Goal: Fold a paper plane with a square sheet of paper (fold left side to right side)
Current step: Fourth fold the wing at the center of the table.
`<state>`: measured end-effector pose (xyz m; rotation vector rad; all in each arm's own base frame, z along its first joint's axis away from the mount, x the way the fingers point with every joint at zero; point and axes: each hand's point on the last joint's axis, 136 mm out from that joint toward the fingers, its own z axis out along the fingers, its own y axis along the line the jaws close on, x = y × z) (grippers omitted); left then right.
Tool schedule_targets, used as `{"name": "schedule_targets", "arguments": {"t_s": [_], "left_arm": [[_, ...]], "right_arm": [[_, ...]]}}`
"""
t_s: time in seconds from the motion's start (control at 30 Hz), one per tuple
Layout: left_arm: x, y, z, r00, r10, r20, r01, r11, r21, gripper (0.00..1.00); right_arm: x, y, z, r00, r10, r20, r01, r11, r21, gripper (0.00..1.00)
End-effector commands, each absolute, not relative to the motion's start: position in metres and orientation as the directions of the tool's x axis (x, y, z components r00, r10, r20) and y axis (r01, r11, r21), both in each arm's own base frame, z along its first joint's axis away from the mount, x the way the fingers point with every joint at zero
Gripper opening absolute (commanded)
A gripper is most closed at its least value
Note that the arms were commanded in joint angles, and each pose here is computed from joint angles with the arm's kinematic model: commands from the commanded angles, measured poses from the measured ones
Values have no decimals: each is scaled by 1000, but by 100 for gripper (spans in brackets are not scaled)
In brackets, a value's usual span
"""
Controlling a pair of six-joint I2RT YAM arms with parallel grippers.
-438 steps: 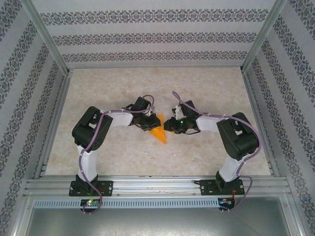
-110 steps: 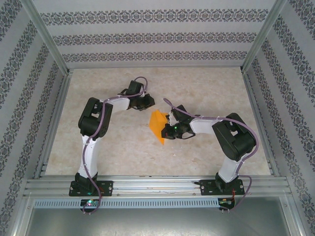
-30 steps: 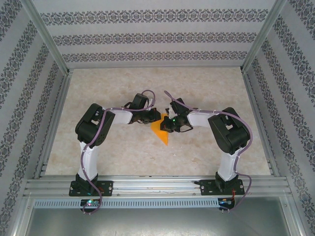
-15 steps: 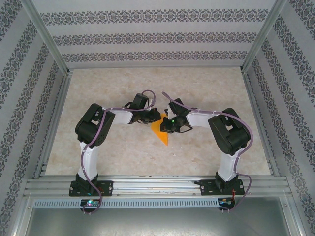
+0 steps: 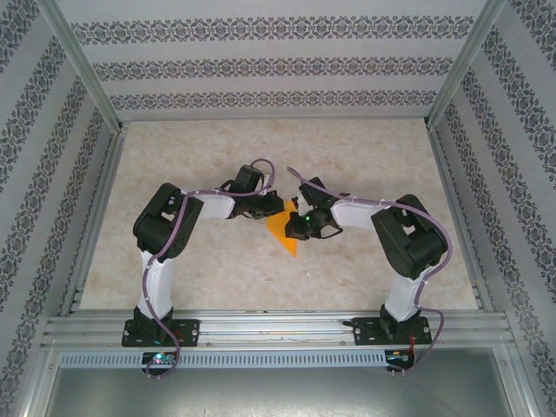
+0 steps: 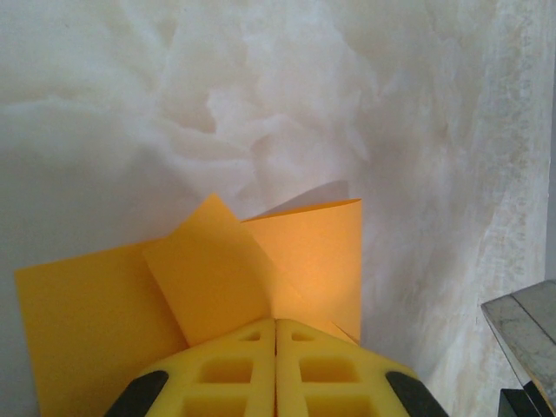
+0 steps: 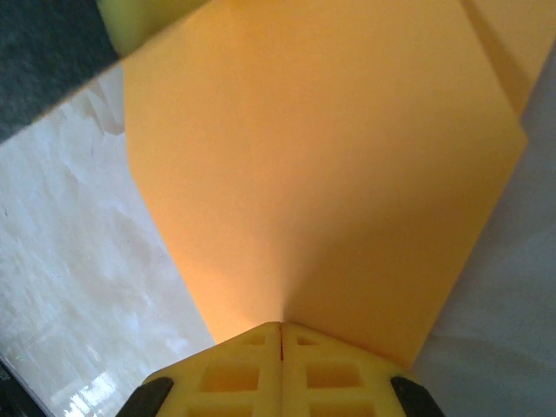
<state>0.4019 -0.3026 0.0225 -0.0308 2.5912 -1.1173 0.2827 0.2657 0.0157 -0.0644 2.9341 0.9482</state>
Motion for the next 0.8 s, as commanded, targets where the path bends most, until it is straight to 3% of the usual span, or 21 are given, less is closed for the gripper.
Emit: {"name": "schedule_targets", "arguments": {"t_s": [0.0, 0.43, 0.77], "left_arm": [[377, -264, -42, -974, -153, -167, -35, 830, -557, 8], [376, -263, -45, -975, -152, -164, -37, 832, -554, 9], [377, -265, -42, -975, -149, -167, -29, 824, -565, 9]], "right_arm": [[247, 249, 2, -998, -55, 35, -29, 855, 517, 0], [218, 237, -2, -993, -86, 80, -38, 878, 478, 0], [240, 257, 41, -997, -74, -12, -68, 819, 570, 0]]}}
